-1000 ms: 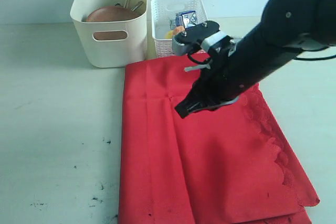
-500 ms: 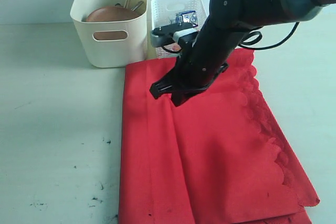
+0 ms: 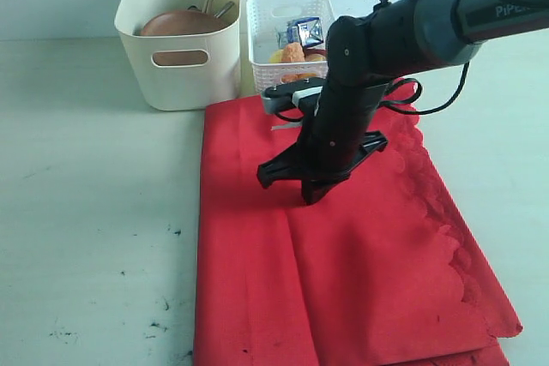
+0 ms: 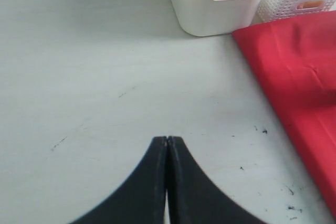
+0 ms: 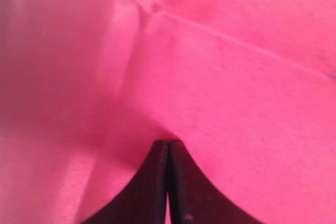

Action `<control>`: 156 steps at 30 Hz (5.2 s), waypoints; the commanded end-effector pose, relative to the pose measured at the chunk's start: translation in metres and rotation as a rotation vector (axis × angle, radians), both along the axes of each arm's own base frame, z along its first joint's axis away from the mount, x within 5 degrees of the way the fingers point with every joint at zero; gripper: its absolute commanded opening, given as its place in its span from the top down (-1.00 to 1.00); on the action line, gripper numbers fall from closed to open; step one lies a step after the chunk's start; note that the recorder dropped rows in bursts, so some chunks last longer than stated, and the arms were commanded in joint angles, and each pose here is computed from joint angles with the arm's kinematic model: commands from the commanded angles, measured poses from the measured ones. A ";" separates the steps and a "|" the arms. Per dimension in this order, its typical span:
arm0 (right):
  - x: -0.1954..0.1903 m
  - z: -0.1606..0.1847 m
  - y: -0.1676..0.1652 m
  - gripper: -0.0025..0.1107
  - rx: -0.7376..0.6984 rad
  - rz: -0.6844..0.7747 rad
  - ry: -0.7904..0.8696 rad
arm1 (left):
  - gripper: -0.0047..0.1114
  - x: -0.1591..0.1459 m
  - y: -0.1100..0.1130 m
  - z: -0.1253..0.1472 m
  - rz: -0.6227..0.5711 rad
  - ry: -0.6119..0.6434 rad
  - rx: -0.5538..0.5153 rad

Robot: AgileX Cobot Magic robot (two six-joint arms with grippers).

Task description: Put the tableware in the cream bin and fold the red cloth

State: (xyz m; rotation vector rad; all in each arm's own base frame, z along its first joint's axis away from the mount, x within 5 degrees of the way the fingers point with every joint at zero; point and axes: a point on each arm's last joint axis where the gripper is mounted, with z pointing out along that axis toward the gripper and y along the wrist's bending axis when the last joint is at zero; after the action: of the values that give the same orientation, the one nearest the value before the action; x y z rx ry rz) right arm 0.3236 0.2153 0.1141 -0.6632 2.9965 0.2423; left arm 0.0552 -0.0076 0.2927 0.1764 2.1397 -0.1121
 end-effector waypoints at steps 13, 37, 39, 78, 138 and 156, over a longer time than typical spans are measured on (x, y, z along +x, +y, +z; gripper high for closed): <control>-0.028 -0.036 -0.072 0.96 -0.203 -0.169 0.164 | 0.92 0.000 0.000 0.001 0.007 -0.015 -0.008; -0.012 -0.019 -0.174 0.96 -0.218 -0.306 0.087 | 0.92 0.000 0.000 0.001 0.007 -0.015 -0.008; -0.009 -0.019 -0.182 0.96 -0.210 -0.321 0.069 | 0.92 0.000 0.000 0.001 0.007 -0.015 -0.008; 0.113 -0.057 -0.205 0.96 -0.025 -0.495 -0.147 | 0.92 -0.002 0.001 -0.002 0.011 0.015 0.000; 0.040 0.319 -0.196 0.96 0.189 -0.395 -0.678 | 0.92 0.002 -0.001 0.005 -0.001 -0.073 -0.025; -0.084 0.380 -0.197 0.96 0.206 -0.325 -0.895 | 0.92 0.008 -0.005 0.018 -0.022 -0.220 -0.077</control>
State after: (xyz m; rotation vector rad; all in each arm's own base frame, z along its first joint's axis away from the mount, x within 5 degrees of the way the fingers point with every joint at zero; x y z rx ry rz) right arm 0.2573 0.0187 0.4949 -0.1507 2.1584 0.1842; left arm 0.0627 -0.0118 0.3086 0.1702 1.9444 -0.1651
